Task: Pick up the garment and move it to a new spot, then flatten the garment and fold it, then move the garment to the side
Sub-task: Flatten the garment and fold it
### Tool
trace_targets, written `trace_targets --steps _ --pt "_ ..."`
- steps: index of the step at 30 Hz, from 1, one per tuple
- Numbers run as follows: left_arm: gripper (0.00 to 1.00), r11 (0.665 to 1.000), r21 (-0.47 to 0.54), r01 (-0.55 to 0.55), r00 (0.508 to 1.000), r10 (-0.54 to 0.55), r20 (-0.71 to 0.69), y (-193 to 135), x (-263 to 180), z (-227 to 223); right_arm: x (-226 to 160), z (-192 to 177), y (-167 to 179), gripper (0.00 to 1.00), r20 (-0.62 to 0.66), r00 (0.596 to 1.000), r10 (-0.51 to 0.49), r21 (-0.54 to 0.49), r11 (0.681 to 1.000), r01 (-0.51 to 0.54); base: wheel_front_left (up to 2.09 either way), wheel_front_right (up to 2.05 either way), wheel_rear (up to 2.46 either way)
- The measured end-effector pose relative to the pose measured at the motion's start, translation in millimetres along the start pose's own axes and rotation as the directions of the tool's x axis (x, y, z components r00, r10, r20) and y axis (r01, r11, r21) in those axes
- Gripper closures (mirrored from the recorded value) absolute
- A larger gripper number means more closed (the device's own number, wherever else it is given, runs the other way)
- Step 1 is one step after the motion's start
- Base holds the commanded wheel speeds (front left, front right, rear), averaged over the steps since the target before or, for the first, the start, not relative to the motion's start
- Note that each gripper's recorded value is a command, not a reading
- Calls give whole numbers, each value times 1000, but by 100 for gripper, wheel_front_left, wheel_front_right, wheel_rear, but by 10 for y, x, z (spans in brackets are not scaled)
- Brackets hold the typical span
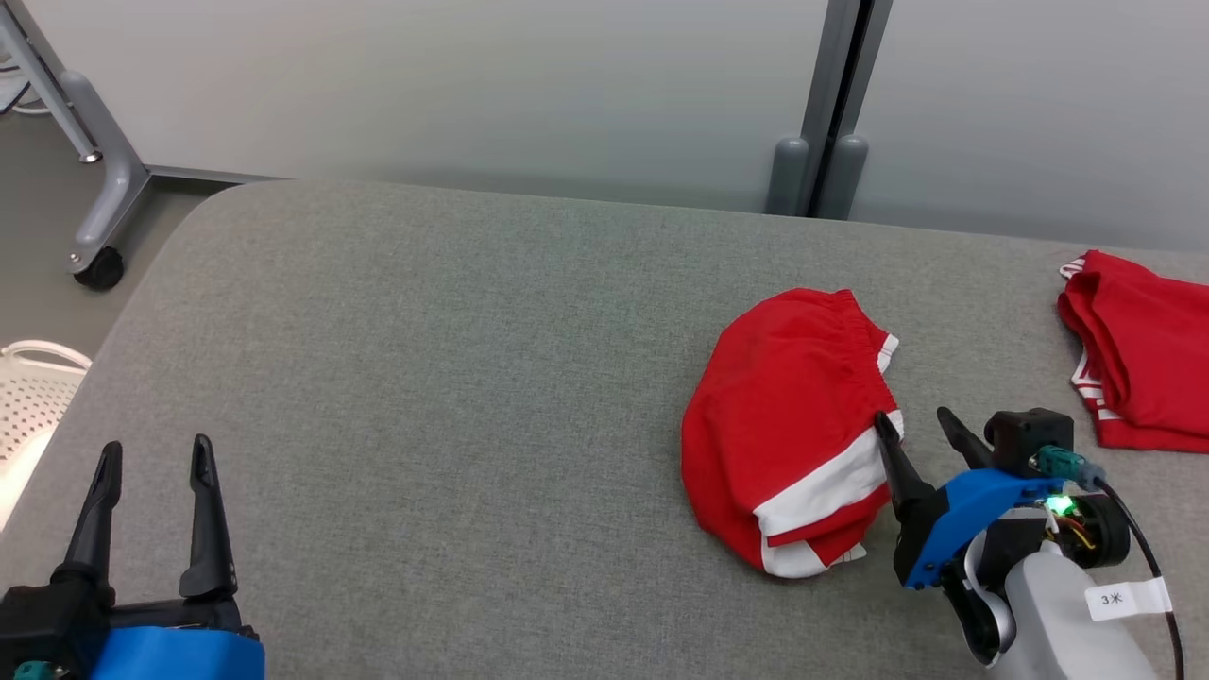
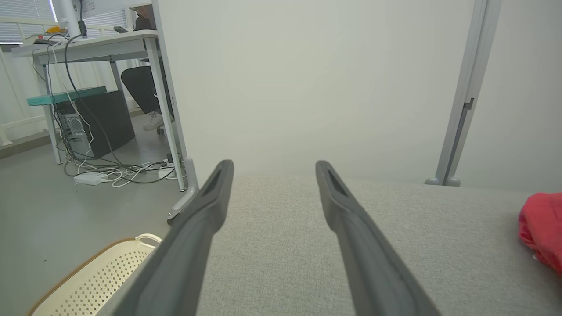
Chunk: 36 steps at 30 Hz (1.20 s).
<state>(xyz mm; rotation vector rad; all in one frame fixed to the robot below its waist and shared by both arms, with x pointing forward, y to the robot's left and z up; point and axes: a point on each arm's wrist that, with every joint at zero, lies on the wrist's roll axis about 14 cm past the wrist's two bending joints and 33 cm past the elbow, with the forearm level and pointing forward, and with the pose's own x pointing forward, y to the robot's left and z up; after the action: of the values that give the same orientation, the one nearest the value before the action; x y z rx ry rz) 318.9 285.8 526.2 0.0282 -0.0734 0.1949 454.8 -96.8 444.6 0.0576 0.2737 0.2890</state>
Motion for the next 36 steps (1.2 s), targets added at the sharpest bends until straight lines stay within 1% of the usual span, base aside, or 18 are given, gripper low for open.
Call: trace_targets --steps 7,8,9,10,12,14,16,19,20,21,22,23,26,28,30,32,33,36 --pt "0 1000 -3 -5 1000 5 -21 21 -6 -73 156 -320 41 0 -117 993 8 79 997 1 0 0 0" --pt "0 1000 -4 -7 1000 7 -22 24 -10 -78 158 -380 59 8 -137 990 12 93 996 1 0 0 0" --pt "0 1000 -6 -9 1000 9 -24 28 -13 -86 158 -435 81 94 -156 988 16 105 994 1 0 0 0" --pt "0 1000 -6 -11 1000 11 -24 31 -15 -91 159 -471 105 100 -166 986 20 123 992 1 0 0 0" --pt "0 1000 -8 -14 1000 14 -26 33 -18 -102 160 -500 149 100 -168 985 27 147 989 -2 0 0 0" --pt "0 1000 -11 -16 1000 16 -25 29 -20 -106 159 -457 146 100 -136 990 24 154 988 -3 0 0 0" --pt "0 1000 -14 -15 1000 15 -19 22 -20 -95 147 -357 62 100 -82 997 3 150 989 9 0 0 0" --pt "0 1000 -16 -15 1000 14 -7 17 -18 -65 129 -144 -153 100 -5 999 -36 118 992 36 0 0 0" --pt "0 1000 -18 -11 1000 11 2 5 -18 -41 118 32 -290 100 48 997 -53 81 995 49 0 0 0" --pt "0 1000 -19 -11 1000 11 4 5 -23 -35 122 148 -338 100 81 995 -57 60 997 52 0 0 0" --pt "0 1000 -20 -13 1000 13 10 5 -32 -19 158 434 -371 100 155 987 -48 20 999 45 0 0 0" --pt "0 1000 -21 -13 1000 13 13 4 -38 -11 179 575 -337 100 193 981 -33 2 999 33 0 0 0" --pt "0 1000 -25 -16 1000 17 16 7 -71 -4 237 871 -72 100 264 963 50 -72 997 -32 0 0 0" --pt "0 999 -27 -23 999 24 21 25 -92 7 281 987 245 100 285 950 129 -110 989 -101 0 0 0" --pt "0 999 -28 -30 999 30 22 42 -111 10 313 1023 649 100 280 934 220 -136 973 -188 0 0 0" --pt "0 999 -29 -35 999 35 19 55 -134 3 314 981 1050 100 254 915 313 -168 946 -277 0 0 0" --pt "0 999 -28 -38 999 38 16 63 -146 -5 302 950 1254 100 241 900 362 -186 928 -323 0 0 0" --pt "0 998 -29 -49 999 49 10 89 -162 -23 251 753 1693 100 172 863 474 -211 874 -438 0 0 0"
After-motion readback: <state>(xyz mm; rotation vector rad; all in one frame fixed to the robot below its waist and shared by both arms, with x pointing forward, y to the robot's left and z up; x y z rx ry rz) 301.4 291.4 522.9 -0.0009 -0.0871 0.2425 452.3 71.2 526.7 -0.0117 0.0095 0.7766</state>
